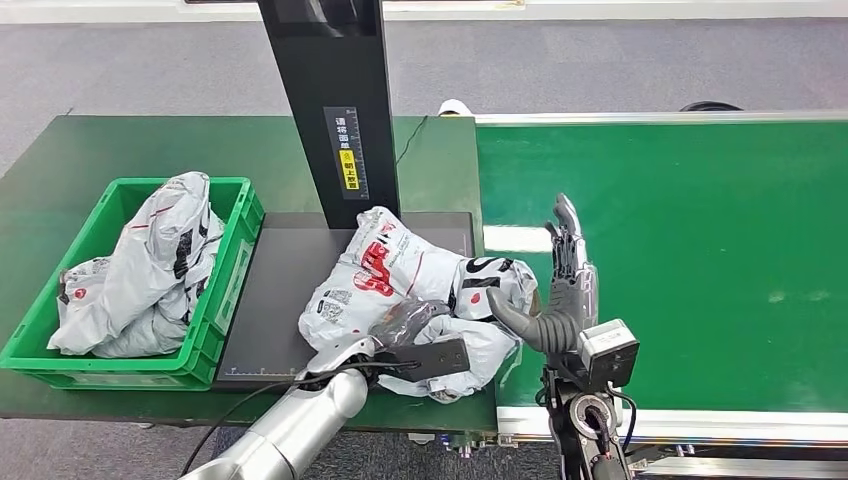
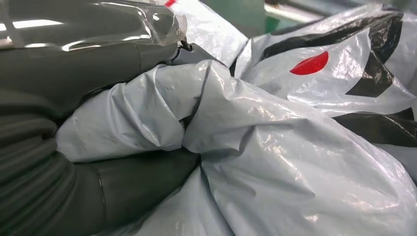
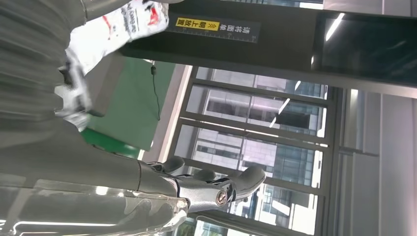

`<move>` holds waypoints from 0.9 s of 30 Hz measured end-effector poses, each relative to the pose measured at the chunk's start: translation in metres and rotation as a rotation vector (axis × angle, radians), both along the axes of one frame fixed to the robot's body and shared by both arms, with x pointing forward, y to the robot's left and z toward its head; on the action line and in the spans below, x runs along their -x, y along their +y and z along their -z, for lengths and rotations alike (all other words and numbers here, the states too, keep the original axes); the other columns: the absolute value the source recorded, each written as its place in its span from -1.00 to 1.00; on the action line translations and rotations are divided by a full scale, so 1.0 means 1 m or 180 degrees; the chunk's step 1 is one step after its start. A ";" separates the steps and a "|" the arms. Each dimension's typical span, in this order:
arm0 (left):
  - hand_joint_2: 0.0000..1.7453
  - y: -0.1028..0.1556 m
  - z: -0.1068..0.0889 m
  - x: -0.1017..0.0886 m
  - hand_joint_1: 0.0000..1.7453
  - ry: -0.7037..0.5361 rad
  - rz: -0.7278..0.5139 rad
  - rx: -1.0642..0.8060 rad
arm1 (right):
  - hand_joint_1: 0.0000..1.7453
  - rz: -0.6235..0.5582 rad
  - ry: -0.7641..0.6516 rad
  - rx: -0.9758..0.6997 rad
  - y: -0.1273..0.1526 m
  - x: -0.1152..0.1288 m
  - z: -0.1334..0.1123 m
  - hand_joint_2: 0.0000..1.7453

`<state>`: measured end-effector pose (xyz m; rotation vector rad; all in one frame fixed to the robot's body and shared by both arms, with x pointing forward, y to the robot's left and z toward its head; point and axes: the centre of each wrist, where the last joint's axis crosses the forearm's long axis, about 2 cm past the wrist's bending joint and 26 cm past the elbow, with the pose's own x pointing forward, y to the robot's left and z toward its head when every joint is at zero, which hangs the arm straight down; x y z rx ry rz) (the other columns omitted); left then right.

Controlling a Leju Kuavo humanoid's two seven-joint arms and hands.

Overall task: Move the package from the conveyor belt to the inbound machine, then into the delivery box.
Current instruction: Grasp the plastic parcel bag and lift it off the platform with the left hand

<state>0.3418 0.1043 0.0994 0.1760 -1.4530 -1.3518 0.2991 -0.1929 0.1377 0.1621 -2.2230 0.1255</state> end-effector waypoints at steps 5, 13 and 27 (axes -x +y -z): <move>1.00 0.028 0.006 0.004 1.00 -0.0593 -0.0560 0.0585 | -1.00 0.0102 0.0017 -0.0044 -0.010 0.010 0.001 1.00; 1.00 0.066 -0.022 0.009 1.00 -0.1733 -0.0953 0.1253 | -1.00 0.0195 -0.0032 -0.0079 -0.021 0.015 -0.001 1.00; 1.00 0.069 -0.057 0.042 1.00 -0.3365 -0.0866 0.1960 | -1.00 0.0230 -0.0054 -0.0163 -0.023 0.011 -0.003 1.00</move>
